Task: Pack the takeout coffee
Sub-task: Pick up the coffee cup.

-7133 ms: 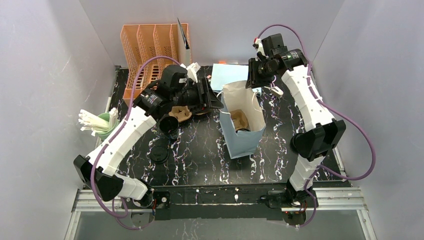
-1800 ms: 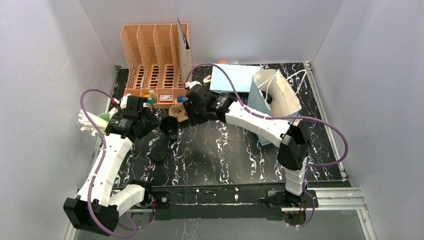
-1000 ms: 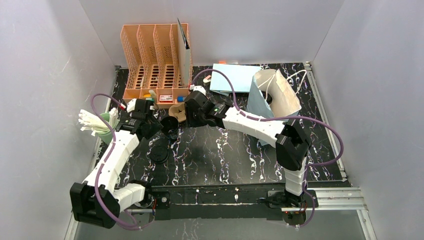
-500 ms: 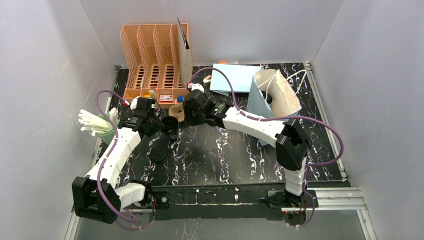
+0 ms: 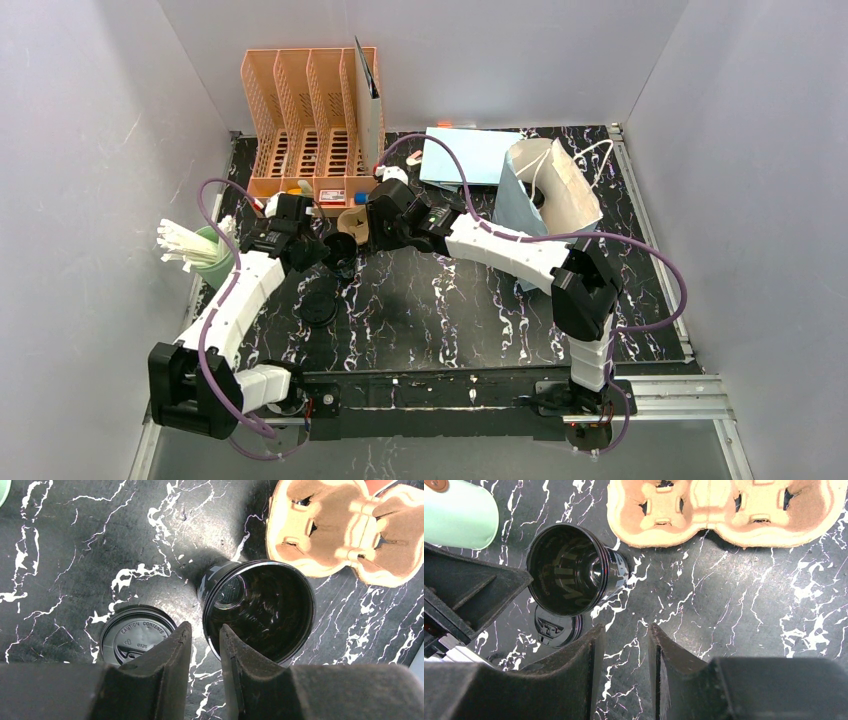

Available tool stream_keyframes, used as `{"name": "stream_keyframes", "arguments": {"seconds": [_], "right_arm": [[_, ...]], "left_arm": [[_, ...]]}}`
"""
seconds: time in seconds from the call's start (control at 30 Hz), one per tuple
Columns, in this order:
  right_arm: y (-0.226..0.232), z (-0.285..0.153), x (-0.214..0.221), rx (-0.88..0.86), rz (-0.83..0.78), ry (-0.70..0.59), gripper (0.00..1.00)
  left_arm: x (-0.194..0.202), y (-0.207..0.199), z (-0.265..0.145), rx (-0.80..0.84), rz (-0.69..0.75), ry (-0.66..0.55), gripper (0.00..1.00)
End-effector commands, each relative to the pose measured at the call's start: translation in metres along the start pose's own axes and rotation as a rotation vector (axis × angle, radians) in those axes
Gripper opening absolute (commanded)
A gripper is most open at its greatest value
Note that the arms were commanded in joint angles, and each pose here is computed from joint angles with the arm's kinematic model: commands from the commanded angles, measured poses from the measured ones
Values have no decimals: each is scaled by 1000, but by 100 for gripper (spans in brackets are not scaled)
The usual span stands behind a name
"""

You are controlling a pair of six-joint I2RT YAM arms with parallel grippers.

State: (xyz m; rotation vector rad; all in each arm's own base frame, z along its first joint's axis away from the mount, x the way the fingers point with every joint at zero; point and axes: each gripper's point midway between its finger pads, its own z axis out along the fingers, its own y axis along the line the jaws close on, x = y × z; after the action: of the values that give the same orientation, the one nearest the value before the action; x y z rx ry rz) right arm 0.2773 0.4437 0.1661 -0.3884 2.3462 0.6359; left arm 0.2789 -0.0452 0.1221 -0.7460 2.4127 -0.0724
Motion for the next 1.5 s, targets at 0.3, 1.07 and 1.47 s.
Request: {"name": "stream_keyframes", "arguments": {"seconds": [0.3,1.07,1.47], "right_arm": [[7,4,-14,-12,-18,-55,44],[20,11,-22,-32,-43,-19,40],[18,16,-13,-10,-46,31,39]], "left_arm": [[3,0,8,-1,18,14,11],[13,-35,-36,222,-28,108,0],[-8,-36,-57,231,-19,35,0]]}}
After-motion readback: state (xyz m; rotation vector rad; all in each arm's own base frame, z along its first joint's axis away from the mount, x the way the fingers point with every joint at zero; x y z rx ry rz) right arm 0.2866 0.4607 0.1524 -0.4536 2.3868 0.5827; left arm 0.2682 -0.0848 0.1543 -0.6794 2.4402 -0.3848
